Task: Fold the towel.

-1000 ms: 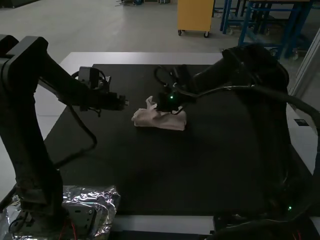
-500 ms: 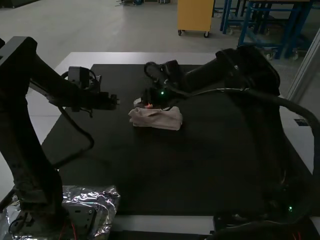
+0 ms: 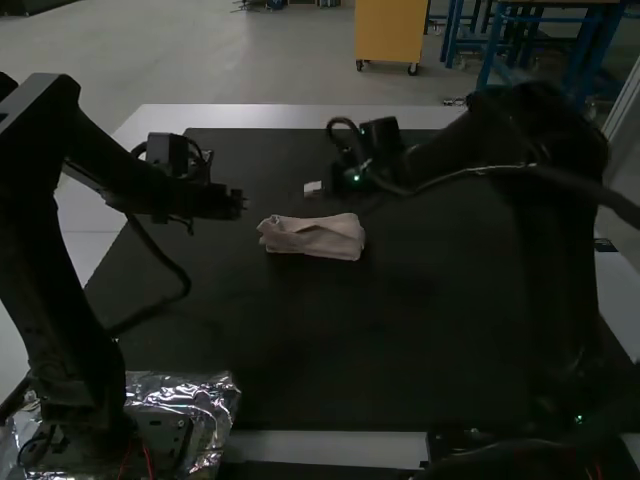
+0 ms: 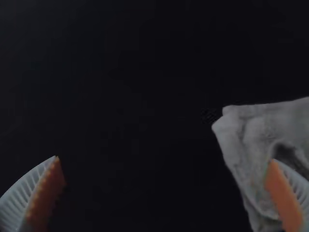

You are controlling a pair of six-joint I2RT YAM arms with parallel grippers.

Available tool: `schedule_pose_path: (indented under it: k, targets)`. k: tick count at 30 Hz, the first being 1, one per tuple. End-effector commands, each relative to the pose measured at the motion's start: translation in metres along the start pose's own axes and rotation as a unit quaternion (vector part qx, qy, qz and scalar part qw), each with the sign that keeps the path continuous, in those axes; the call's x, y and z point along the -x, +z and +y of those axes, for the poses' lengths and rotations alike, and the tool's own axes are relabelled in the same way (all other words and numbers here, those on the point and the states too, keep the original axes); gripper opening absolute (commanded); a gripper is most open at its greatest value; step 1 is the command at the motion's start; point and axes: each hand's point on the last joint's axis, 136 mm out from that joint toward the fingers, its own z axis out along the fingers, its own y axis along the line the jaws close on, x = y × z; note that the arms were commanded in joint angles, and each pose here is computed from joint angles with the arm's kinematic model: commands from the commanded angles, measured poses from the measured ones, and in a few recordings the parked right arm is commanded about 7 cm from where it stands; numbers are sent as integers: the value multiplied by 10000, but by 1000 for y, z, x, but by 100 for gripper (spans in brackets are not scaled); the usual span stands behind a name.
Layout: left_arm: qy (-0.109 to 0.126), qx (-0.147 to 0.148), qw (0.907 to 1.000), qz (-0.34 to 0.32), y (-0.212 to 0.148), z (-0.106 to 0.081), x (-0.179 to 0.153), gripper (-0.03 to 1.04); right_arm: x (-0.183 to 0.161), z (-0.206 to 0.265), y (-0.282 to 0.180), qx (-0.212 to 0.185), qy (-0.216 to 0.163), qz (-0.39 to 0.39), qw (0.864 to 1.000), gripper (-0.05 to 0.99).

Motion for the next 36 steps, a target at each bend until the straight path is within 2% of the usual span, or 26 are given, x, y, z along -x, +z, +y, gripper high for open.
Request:
schedule_pose_path:
  k: [1,12,21,27,31,36]
  targets:
    - [85,82,9996,-247,-9,1,17,97,-9,-2,8,79,77,67,9999,-3]
    - [38,121,9982,-581,-16,3,37,97,-36,-17,31,100,239,196,9995,-3]
    - [52,137,9970,-754,-21,3,49,97,-75,6,57,304,257,536,9978,-3]
    - [37,136,9964,-837,-28,1,56,97,-99,4,72,325,247,691,9968,-3]
    - [60,137,9954,-950,-36,0,65,97,-73,10,68,414,383,377,9977,-2]
    - [108,120,9931,-1164,-47,-4,83,97,13,40,30,648,296,-384,9967,-2]
